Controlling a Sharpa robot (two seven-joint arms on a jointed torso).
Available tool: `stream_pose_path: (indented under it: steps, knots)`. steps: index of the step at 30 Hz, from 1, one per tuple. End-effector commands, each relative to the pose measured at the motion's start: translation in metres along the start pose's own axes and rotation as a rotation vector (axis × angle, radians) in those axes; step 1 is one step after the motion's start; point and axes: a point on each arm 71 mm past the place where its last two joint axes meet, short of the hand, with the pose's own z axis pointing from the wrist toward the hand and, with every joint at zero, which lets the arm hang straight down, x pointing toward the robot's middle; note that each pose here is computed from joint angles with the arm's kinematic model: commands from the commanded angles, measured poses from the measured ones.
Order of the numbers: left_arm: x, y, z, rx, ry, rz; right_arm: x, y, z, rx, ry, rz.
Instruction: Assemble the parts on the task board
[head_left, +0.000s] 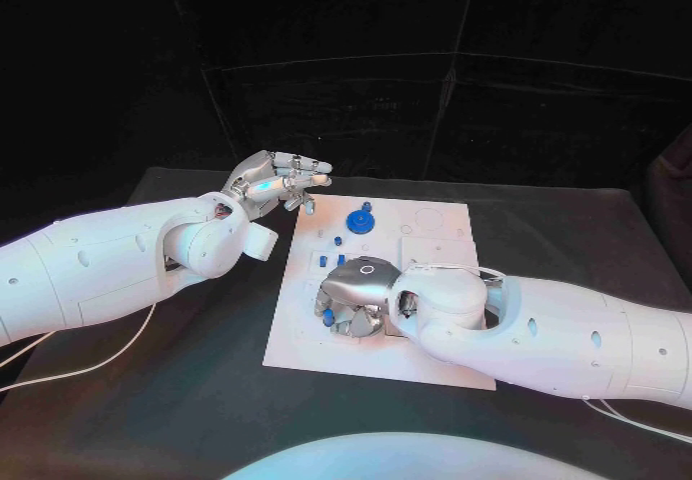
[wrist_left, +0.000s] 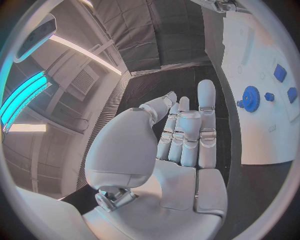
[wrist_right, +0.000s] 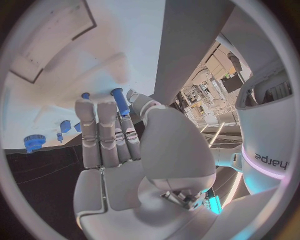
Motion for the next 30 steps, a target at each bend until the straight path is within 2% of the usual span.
stream_pose_path:
  steps: [1, 11, 14, 17, 21, 22, 23, 24, 30]
  knots:
    - [0.0006, -0.0009, 0.0002, 0.003, 0.01, -0.008, -0.003, 0.004, -0.001, -0.033, -0.041, -0.012]
    - [-0.0001, -0.0004, -0.0001, -0.002, 0.012, -0.009, -0.012, 0.0, -0.013, -0.052, -0.175, 0.019]
    - [-0.0003, -0.0002, -0.0002, -0.004, 0.013, -0.01, -0.015, -0.004, -0.025, -0.05, -0.219, 0.05]
    - [-0.0005, 0.0001, -0.0004, -0.005, 0.014, -0.01, -0.017, -0.014, -0.04, -0.02, -0.238, 0.109]
    - [-0.0009, 0.0002, -0.0013, -0.007, 0.015, -0.011, -0.024, -0.039, -0.068, 0.085, -0.262, 0.247]
    - [-0.001, 0.0002, -0.0014, -0.008, 0.014, -0.011, -0.025, -0.042, -0.072, 0.101, -0.264, 0.263]
    - [-0.0014, 0.0003, -0.0018, -0.008, 0.014, -0.011, -0.026, -0.05, -0.081, 0.144, -0.266, 0.3]
    - [-0.0018, 0.0003, -0.0022, -0.009, 0.012, -0.01, -0.027, -0.06, -0.092, 0.198, -0.259, 0.338]
    - [-0.0014, 0.0004, -0.0027, -0.009, 0.013, -0.011, -0.02, -0.094, -0.136, 0.432, -0.199, 0.449]
